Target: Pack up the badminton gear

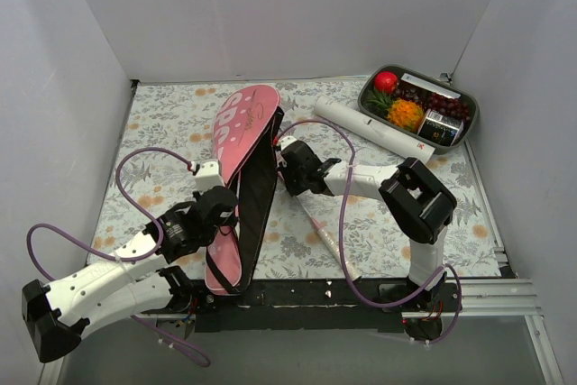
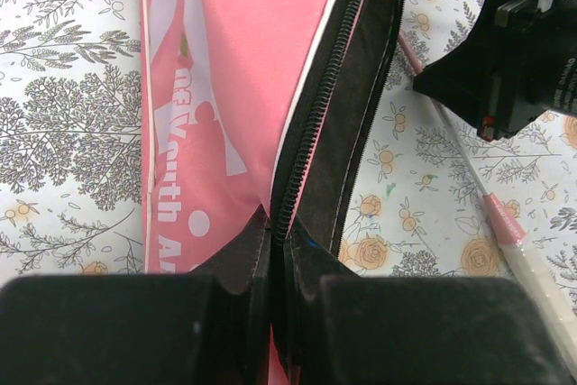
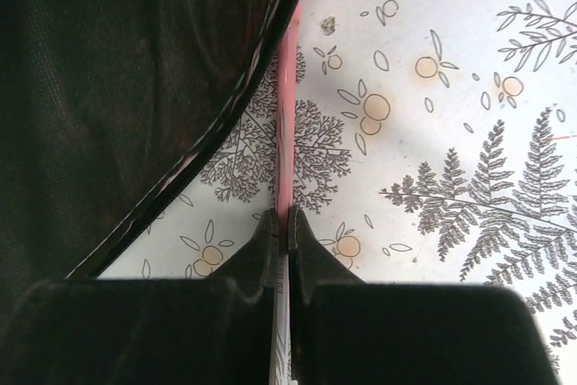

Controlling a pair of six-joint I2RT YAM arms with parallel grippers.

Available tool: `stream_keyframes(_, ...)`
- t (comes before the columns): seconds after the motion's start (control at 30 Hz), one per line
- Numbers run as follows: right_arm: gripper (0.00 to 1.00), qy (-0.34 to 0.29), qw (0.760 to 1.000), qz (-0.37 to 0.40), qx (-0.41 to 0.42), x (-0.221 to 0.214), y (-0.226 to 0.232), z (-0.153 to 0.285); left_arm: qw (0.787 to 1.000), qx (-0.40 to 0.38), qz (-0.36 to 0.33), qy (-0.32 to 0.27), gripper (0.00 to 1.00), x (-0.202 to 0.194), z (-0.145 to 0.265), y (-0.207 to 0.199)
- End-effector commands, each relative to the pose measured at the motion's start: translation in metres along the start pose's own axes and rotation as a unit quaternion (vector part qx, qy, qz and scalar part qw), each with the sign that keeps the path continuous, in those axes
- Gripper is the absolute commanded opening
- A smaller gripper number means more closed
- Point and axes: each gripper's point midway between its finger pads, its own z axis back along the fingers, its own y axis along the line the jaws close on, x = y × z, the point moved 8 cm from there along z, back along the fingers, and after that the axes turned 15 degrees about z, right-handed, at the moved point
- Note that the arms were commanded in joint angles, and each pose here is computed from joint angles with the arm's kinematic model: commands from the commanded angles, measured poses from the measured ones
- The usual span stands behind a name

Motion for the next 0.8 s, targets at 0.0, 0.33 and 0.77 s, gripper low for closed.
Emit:
stream_keyframes(0.0,0.01,-0.005,1.0,0.003,0.004,0.013,0.005,0.014,0.999,-0.026,0.031,-0.032,0.0,0.011,0.0,-0.012)
stream_keyframes(0.33,0.01,0.004,0.997,-0.063,-0.034,0.02,0.016,0.07,0.999,-0.02,0.022,-0.026,0.0,0.006,-0.012,-0.019)
stream_keyframes(0.77,0.01,0.029,0.988,-0.128,-0.08,-0.041,0.035,0.139,0.999,-0.032,0.027,-0.018,0.0,0.0,-0.021,-0.029)
